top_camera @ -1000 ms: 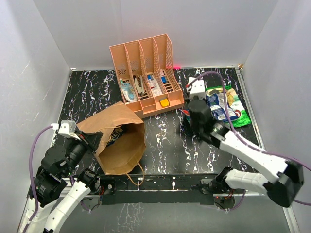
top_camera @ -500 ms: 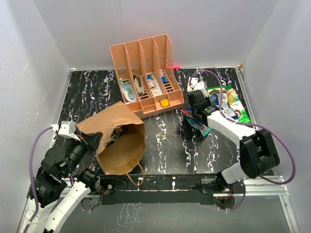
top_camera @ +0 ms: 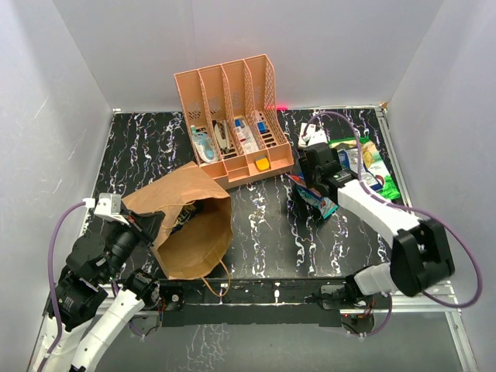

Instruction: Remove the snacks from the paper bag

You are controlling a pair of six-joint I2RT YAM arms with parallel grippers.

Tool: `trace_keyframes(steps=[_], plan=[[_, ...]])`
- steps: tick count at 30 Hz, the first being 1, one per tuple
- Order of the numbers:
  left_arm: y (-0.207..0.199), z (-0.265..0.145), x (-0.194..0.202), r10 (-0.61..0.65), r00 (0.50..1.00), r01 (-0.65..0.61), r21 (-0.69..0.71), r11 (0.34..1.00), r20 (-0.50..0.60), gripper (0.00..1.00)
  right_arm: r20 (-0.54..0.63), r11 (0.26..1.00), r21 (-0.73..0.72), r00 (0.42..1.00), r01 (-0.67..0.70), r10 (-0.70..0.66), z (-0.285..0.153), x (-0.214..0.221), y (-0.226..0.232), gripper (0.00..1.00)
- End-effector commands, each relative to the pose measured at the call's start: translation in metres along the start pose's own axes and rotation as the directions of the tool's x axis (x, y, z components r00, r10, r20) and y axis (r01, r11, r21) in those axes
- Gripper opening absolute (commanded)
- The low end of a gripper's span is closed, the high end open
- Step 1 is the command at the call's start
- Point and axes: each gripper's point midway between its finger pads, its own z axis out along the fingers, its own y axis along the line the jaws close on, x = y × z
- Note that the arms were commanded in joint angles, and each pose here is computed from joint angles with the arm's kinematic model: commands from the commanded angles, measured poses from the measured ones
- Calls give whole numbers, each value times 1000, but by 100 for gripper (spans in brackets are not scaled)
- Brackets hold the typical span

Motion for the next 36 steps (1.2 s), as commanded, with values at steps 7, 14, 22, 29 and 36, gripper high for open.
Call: trace_keyframes(steps=[7,14,22,29,36], plan=[[-5,3,-4,10,1000,-11,22,1000,13,0,237,825,-531,901,-193,363,-112,-75,49,63],[-5,2,-4,12,1000,-12,24,1000,15,0,413,651,-755,830,81,375,-214,-107,124,63],[-4,0,-6,8,1000,-9,24,1000,30,0,652,468,-737,695,488,301,-319,-69,259,64],[-5,-2,-8,9,999,-10,26,1000,34,0,934,421,-338,354,842,43,-335,-26,338,70],[-3,-8,-14,-4,997,2,19,1000,75,0,974,430,-135,200,893,-108,-300,-49,357,72]])
